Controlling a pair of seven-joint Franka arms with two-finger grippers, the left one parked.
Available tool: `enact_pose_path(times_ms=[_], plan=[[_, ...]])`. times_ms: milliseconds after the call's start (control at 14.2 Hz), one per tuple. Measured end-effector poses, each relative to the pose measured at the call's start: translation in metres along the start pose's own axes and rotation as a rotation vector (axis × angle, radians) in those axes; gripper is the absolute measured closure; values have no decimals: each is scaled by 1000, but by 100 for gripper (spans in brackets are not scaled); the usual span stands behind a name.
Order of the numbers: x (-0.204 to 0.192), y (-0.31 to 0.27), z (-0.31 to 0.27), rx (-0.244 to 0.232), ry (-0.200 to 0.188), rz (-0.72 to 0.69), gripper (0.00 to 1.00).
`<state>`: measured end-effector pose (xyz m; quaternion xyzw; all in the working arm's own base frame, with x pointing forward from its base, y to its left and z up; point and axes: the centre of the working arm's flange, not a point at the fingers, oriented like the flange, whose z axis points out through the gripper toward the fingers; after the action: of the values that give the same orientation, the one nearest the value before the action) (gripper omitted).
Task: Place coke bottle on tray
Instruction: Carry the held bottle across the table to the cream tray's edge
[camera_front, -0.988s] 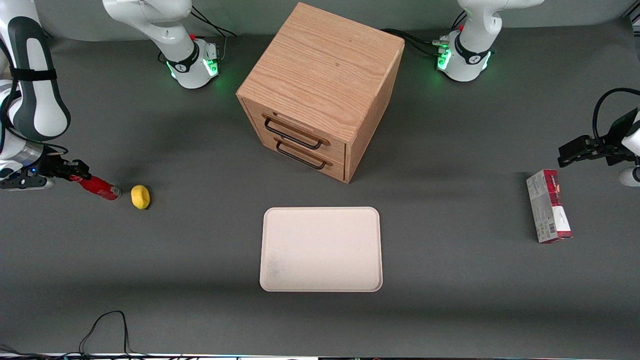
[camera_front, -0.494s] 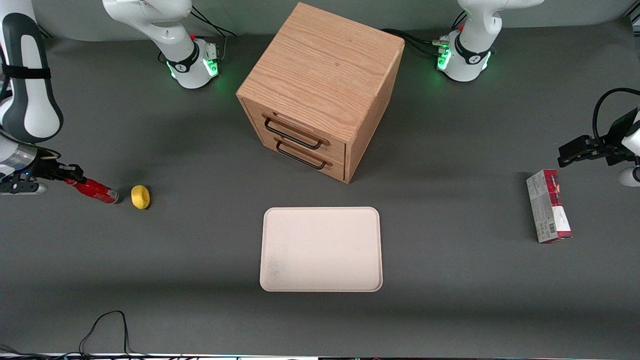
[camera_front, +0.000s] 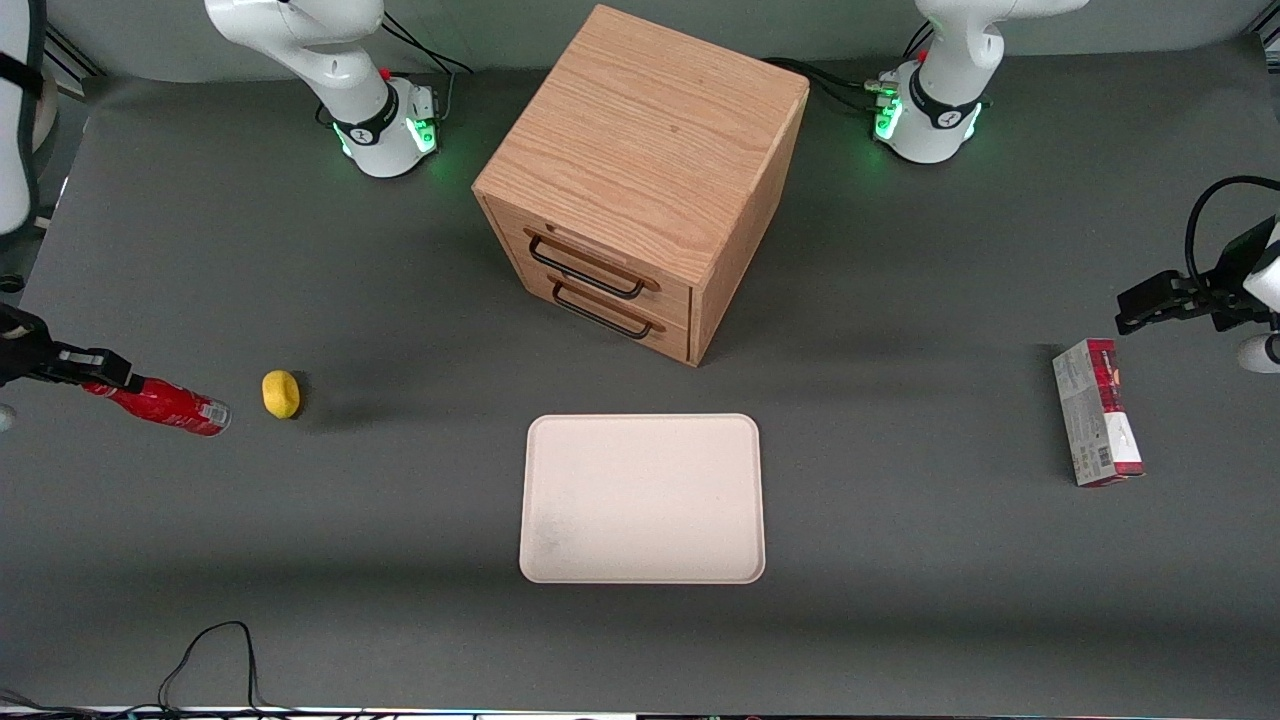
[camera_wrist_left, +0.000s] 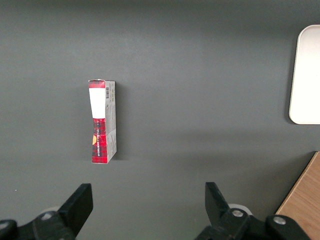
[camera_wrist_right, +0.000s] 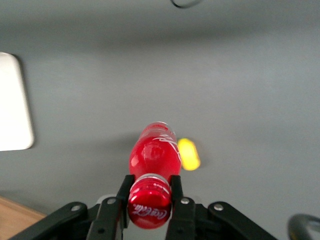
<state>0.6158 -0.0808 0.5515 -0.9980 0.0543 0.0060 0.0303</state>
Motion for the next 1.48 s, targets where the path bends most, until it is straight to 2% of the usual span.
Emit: enact_pose_path(times_ms=[141, 282, 494, 635, 706, 847, 918, 988, 1271, 1482], plan=[[4, -56, -29, 7, -4, 16, 67], [6, -115, -39, -3, 10, 38, 67], [11, -205, -28, 0, 23, 89, 67], [17, -257, -10, 20, 29, 115, 67], [22, -280, 0, 45, 43, 124, 67], [36, -325, 26, 107, 113, 129, 67], [39, -349, 46, 117, 146, 116, 67], [40, -371, 68, 105, 170, 92, 67], [38, -428, 148, 51, 212, 2, 67], [44, -432, 190, 18, 212, -27, 67]])
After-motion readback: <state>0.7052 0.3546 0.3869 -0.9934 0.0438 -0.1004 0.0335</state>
